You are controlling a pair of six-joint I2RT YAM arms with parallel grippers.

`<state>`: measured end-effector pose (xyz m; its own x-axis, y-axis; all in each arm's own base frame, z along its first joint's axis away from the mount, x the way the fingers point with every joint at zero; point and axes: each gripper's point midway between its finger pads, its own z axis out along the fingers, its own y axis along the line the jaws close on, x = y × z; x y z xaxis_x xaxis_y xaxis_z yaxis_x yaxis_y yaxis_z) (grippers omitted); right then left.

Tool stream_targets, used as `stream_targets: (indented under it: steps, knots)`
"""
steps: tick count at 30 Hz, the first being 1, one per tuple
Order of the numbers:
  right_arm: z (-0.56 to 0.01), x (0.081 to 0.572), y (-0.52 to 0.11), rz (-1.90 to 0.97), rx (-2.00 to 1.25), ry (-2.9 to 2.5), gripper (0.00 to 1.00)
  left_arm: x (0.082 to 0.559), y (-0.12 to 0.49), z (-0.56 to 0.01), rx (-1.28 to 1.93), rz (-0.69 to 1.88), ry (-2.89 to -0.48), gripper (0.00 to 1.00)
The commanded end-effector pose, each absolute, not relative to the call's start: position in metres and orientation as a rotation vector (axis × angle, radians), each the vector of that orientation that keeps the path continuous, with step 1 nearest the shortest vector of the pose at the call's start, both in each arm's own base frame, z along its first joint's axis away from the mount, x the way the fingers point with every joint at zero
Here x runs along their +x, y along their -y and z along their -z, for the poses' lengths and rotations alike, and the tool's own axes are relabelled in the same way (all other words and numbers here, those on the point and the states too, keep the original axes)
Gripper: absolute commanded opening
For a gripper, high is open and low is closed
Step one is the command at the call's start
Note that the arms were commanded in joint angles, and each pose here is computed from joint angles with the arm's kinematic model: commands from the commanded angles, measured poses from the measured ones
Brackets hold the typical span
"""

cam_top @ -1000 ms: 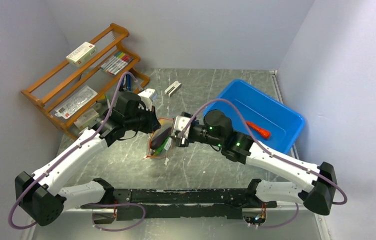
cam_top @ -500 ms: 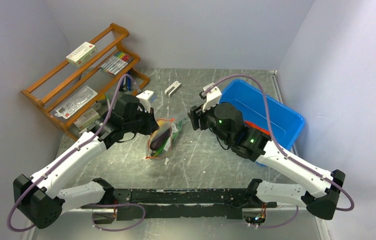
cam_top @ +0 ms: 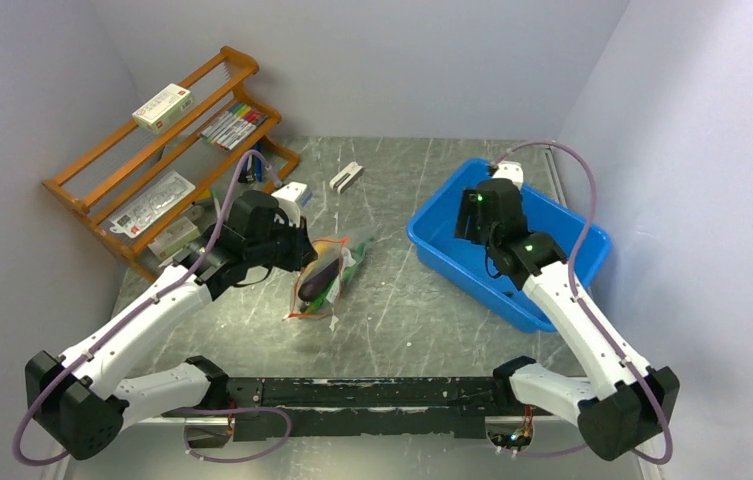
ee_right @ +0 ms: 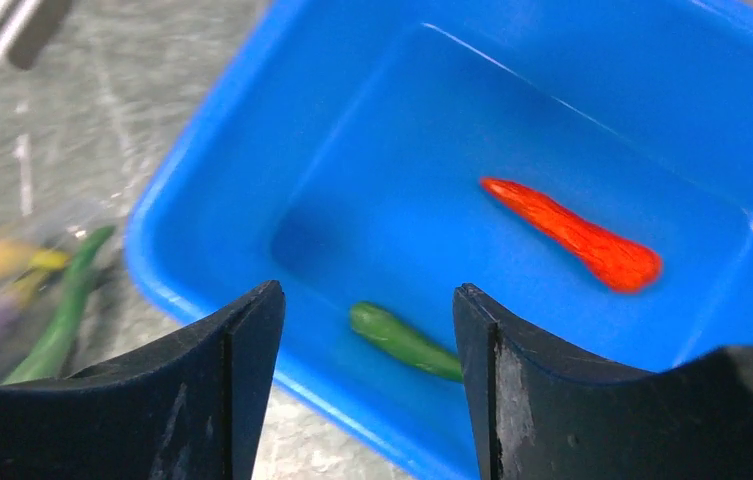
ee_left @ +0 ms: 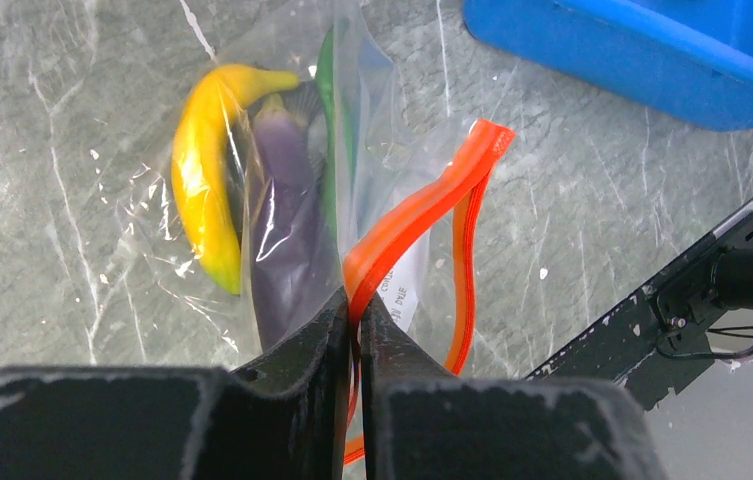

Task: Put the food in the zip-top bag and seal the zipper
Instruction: Pick up the fake vegetable from the bin.

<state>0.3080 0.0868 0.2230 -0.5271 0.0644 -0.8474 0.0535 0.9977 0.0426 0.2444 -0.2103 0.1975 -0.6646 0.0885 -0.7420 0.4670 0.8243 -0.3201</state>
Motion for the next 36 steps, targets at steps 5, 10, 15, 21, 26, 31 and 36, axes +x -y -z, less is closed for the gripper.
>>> stream_targets:
  steps: [5, 10, 15, 21, 26, 31, 36]
  knots:
    - [-0.160, 0.306, -0.033, 0.034, 0.315, -2.256, 0.78, 0.246, 0.209, -0.200, 0.407, 0.642, -2.212, 0.07]
    - [-0.138, 0.315, 0.001, 0.062, 0.570, -2.212, 0.85, 0.244, 0.210, -0.194, 0.411, 0.649, -2.224, 0.07]
    - [-0.116, 0.330, 0.011, 0.052, 0.720, -2.211, 0.98, 0.243, 0.207, -0.191, 0.413, 0.635, -2.227, 0.07]
    - [-0.095, 0.333, 0.033, 0.134, 0.892, -2.195, 0.99, 0.243, 0.208, -0.193, 0.403, 0.651, -2.218, 0.07]
    - [-0.071, 0.327, 0.049, 0.160, 1.086, -2.219, 0.99, 0.244, 0.207, -0.186, 0.405, 0.633, -2.239, 0.07]
    - [-0.055, 0.335, 0.045, 0.060, 1.127, -2.221, 0.97, 0.245, 0.210, -0.185, 0.414, 0.642, -2.241, 0.07]
    - [-0.050, 0.354, 0.028, -0.100, 1.070, -2.213, 0.93, 0.246, 0.211, -0.183, 0.422, 0.637, -2.253, 0.07]
